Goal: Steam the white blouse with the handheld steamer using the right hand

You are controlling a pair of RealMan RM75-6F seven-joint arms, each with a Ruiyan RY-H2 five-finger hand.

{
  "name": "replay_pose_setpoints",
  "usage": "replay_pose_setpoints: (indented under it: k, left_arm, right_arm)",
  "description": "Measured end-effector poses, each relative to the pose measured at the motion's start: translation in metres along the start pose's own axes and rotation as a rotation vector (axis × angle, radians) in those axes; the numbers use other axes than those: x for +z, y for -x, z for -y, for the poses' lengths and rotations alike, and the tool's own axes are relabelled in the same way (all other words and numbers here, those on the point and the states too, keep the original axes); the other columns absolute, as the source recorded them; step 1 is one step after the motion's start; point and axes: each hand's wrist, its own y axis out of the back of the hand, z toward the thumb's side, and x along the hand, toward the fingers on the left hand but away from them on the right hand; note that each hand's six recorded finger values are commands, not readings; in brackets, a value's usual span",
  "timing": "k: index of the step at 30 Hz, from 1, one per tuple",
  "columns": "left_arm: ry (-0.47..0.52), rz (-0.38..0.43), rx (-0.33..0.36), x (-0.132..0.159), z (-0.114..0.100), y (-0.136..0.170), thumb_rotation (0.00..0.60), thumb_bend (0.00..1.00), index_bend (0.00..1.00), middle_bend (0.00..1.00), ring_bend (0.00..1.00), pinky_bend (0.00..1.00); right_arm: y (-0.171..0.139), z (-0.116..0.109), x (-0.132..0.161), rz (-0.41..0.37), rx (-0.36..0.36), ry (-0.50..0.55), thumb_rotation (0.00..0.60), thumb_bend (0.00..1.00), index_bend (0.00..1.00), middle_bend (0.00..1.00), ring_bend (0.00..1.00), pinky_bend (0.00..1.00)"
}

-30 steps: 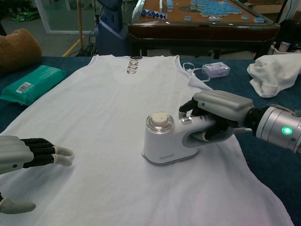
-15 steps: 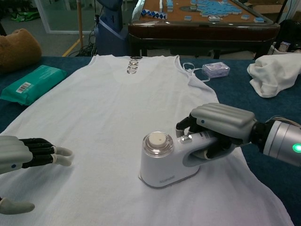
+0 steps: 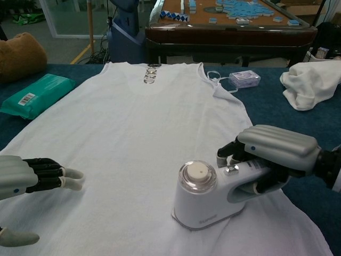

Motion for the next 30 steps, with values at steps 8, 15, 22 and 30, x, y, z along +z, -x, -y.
replay_pose_setpoints:
  k: [8,15,22,30]
  left_arm:
    - [-0.006,-0.005,0.024,0.000,-0.008,0.002,0.221,0.17,0.02,0.00,0.00,0.00]
    - [-0.006,-0.032,0.069,-0.006,-0.023,0.007,0.231,0.17,0.02,0.00,0.00,0.00]
    - [0.025,-0.099,0.142,-0.023,-0.044,0.014,0.237,0.17,0.02,0.00,0.00,0.00]
    - [0.079,-0.186,0.225,-0.045,-0.061,0.028,0.236,0.17,0.02,0.00,0.00,0.00]
  right_arm:
    - [-0.018,-0.031,-0.008,0.023,-0.111,0.013,0.600,0.68,0.91,0.92,0.87,0.80]
    - [-0.040,-0.071,-0.042,0.145,-0.229,0.000,0.600,0.68,0.91,0.92,0.87,0.80]
    - [-0.075,-0.083,-0.097,0.342,-0.257,-0.018,0.600,0.68,0.91,0.90,0.86,0.80]
    - [-0.103,-0.068,-0.139,0.488,-0.226,-0.033,0.600,0.68,0.91,0.87,0.83,0.78]
